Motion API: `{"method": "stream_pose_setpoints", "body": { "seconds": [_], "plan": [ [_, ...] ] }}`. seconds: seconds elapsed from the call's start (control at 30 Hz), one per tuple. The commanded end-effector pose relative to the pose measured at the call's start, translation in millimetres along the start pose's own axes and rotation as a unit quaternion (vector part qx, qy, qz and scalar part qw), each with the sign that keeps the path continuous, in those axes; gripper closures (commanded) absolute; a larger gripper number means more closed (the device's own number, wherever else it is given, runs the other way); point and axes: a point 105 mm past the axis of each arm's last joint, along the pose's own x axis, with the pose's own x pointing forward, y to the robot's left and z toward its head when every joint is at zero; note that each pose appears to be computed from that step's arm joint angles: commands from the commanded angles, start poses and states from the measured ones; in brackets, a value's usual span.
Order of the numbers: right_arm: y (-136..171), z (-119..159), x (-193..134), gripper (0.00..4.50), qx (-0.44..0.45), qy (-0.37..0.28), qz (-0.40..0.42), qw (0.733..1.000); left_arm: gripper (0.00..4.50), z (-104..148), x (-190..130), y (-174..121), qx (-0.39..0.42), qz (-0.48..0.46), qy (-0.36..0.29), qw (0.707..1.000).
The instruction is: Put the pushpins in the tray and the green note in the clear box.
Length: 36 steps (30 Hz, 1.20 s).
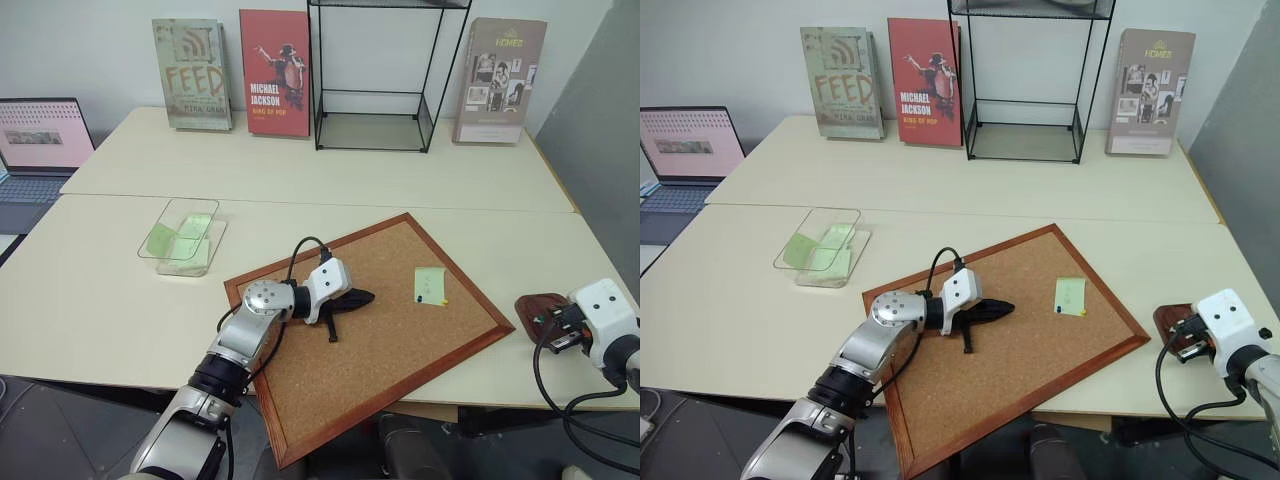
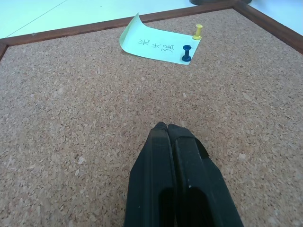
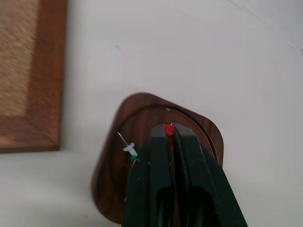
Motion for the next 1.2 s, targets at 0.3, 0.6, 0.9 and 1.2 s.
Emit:
{"method": "stream_pose_setpoints", "body": {
  "seconds": [0.3,0.6,0.9,1.2],
  "plan": [
    [-22.1,-2.3,6.0,2.37,0.0,0.006,-0.023,1.0,4.5,-10.1,0.3,-8.4,-0.008,-0.005,0.016,1.0],
    [-28.8,22.8,-10.5,1.89,0.043,-0.047,-0.016,0.998,4.5,-10.0,0.9,-7.7,-0.008,-0.003,0.016,1.0],
    [38.6,60.1,-10.8,1.89,0.091,-0.141,0.11,0.98,4.5,-11.3,0.2,-5.9,-0.007,-0.004,0.019,1.0],
    [81.3,64.9,18.2,1.89,0.11,-0.156,0.124,0.974,4.5,-10.9,-1.4,-4.4,-0.004,-0.003,0.022,1.0]
  ]
}}
